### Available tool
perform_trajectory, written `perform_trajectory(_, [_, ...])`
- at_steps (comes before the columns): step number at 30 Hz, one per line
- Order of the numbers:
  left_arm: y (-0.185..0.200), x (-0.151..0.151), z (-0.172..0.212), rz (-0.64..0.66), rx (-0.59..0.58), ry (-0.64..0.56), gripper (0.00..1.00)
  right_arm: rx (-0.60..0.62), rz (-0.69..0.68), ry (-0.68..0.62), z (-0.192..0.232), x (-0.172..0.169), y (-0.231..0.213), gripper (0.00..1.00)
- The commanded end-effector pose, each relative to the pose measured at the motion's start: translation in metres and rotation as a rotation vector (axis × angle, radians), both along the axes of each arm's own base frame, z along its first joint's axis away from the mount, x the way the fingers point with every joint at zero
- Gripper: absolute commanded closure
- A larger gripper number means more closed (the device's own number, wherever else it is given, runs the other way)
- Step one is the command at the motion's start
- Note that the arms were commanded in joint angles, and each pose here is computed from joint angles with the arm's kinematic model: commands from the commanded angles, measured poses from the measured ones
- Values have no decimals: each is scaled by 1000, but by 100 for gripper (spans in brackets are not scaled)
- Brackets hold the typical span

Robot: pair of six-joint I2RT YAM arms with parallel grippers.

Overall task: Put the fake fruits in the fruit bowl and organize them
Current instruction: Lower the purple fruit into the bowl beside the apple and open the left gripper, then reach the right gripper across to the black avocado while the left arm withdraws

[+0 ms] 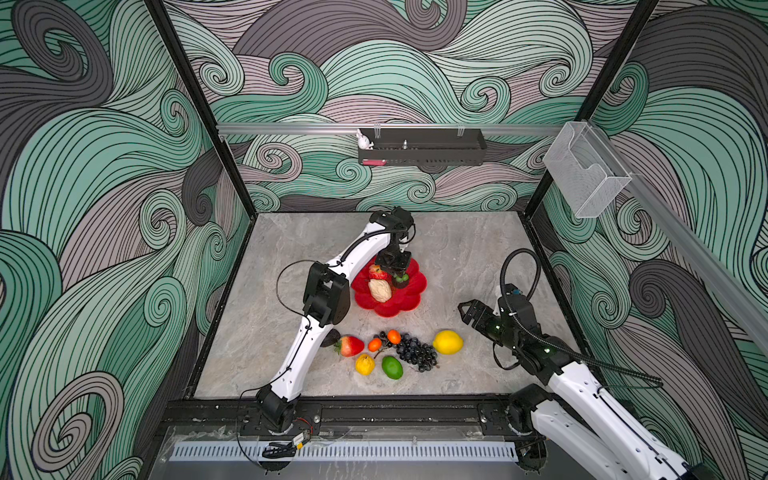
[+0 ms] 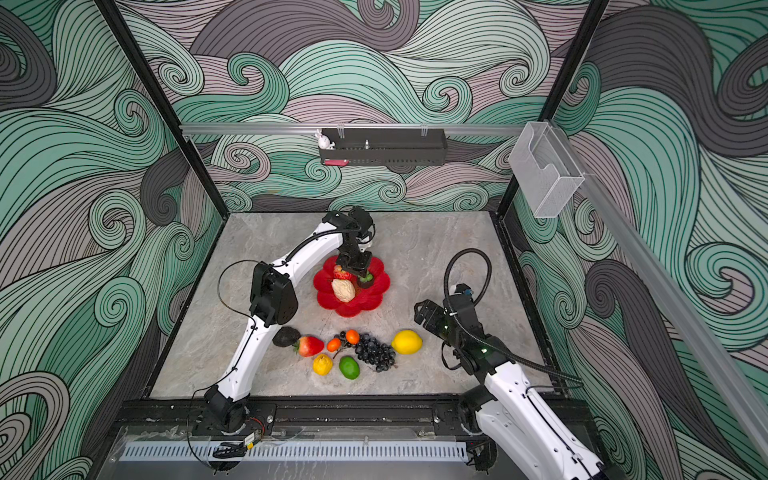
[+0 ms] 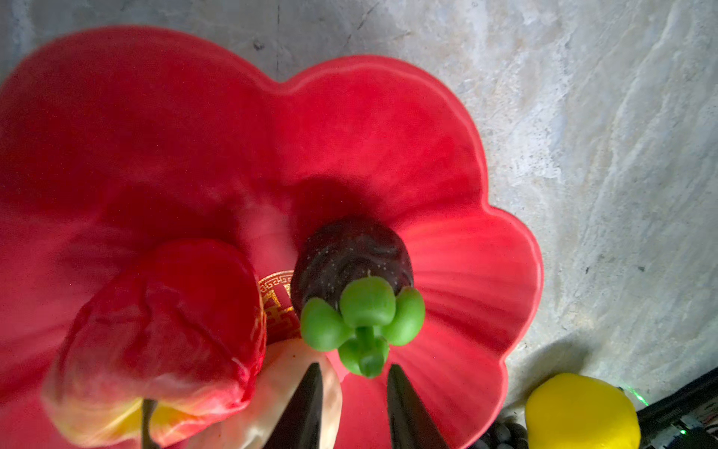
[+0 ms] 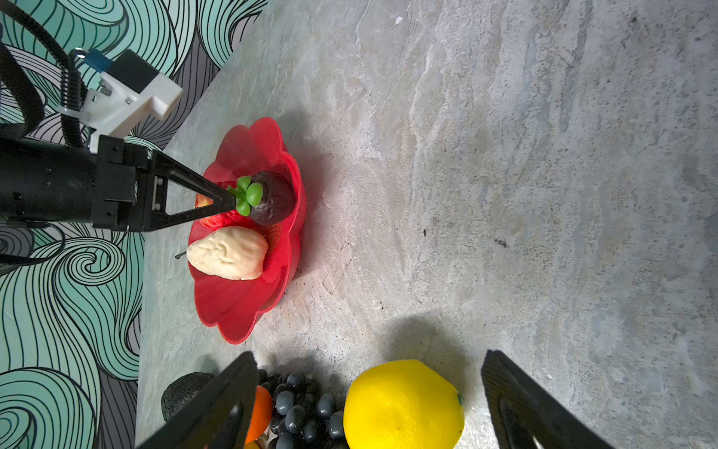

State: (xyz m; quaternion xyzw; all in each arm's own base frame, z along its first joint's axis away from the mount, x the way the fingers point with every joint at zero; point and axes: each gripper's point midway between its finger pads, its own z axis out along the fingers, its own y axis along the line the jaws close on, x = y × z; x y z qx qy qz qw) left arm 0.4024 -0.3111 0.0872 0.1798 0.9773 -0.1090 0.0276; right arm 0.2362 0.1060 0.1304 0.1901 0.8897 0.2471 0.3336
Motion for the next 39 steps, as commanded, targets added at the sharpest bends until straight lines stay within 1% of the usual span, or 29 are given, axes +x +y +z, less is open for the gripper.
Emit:
perform_trajectory(1, [-1,-5,34,-1,-62,-11,62,-13,25,1,2,-1,2,9])
perform_trajectory(5, [-2,-13,51,-4,-92,-21,59,-35,59,1,6,-2,4,9])
perform_trajectory(8, [-3,-21,68,-9,-147,-43,58,-50,94,11,7,-4,7,9])
perform_trajectory(10, [0,-23,81,-2,-173,-97,57,-54,121,22,7,-6,10,9])
perform_trajectory(13, [11,-28,101,16,-207,-200,55,-44,210,23,16,-12,28,9])
perform_trajectory(16, [28,-38,121,47,-248,-321,52,-101,300,-2,26,-20,46,9])
perform_trajectory(19, [58,-51,131,113,-234,-436,51,-136,385,-17,32,-28,65,10])
perform_trajectory(23, [117,-80,144,212,-169,-601,47,-185,491,-32,35,-38,90,11])
perform_trajectory(28, [195,-118,161,389,-116,-801,40,-259,636,-71,38,-50,127,12])
perform_trajectory(30, [223,-136,175,462,-115,-883,36,-276,701,-87,41,-53,147,12])
perform_trajectory(33, [260,-163,204,540,-108,-1019,33,-299,797,-103,43,-56,178,12])
perform_trajectory(36, [289,-189,232,601,-114,-1156,29,-328,891,-112,41,-58,207,12])
perform_trajectory(39, [313,-212,248,649,-120,-1262,28,-352,1014,-112,36,-64,238,12])
